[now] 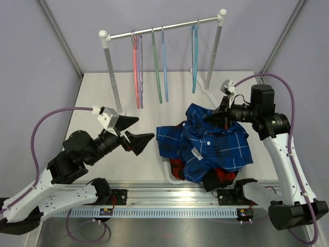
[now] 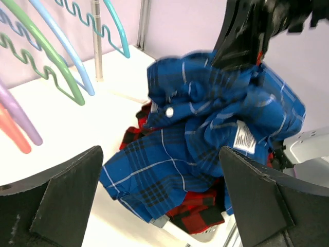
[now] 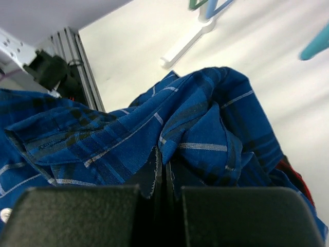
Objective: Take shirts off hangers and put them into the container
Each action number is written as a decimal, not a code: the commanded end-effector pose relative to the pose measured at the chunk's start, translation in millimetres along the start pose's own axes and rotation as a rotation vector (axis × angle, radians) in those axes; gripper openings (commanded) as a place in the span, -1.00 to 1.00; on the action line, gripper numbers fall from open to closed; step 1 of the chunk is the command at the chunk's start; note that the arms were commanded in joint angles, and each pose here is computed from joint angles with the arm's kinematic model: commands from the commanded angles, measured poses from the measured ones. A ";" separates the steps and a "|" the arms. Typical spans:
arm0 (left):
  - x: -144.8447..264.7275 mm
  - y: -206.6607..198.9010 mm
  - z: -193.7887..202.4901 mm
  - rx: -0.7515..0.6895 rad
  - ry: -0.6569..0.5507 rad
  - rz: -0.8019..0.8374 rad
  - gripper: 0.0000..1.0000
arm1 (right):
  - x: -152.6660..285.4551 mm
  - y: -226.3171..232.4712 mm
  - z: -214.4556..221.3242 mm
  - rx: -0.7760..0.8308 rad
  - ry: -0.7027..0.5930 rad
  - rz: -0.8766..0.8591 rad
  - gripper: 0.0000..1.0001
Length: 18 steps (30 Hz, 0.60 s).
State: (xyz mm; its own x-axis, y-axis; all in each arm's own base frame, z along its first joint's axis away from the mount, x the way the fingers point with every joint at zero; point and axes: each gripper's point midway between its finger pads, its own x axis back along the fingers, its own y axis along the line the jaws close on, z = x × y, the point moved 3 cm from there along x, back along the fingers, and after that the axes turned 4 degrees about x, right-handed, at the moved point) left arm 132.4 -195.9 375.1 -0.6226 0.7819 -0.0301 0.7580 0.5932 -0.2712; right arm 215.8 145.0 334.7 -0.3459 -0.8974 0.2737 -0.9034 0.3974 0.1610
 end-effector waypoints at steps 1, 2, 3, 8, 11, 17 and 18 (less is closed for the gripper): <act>6.2 7.1 2.5 0.020 -0.009 -0.040 0.98 | -21.7 -1.4 38.0 0.080 0.141 0.029 -1.00; 7.1 7.2 3.2 0.023 -0.009 -0.040 0.98 | -28.4 -5.9 47.1 0.087 0.169 0.051 -1.00; 9.5 7.4 3.4 0.028 -0.012 -0.039 0.98 | -39.2 -2.3 68.9 0.090 0.228 0.034 -1.00; 14.7 9.1 8.9 0.032 -0.004 -0.040 0.98 | -54.2 -43.2 133.0 0.074 0.444 0.191 -1.00; 17.9 11.0 10.5 0.032 -0.008 -0.047 0.98 | -57.3 -57.5 156.5 0.075 0.517 0.230 -0.99; 21.9 15.3 17.2 0.034 -0.006 -0.062 0.98 | -55.2 -55.4 155.6 0.097 0.536 0.204 -0.62; 22.1 16.4 19.3 0.034 -0.003 -0.066 0.98 | -53.4 -55.6 139.3 0.125 0.505 0.210 -0.57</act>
State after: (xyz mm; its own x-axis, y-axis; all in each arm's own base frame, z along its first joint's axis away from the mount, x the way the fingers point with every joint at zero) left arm 124.8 -176.4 351.3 -0.6488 0.7610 0.0002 0.7272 0.6201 -0.2944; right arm 240.9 159.7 170.1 -0.3200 -0.6643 0.6755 -0.8713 0.4863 0.0655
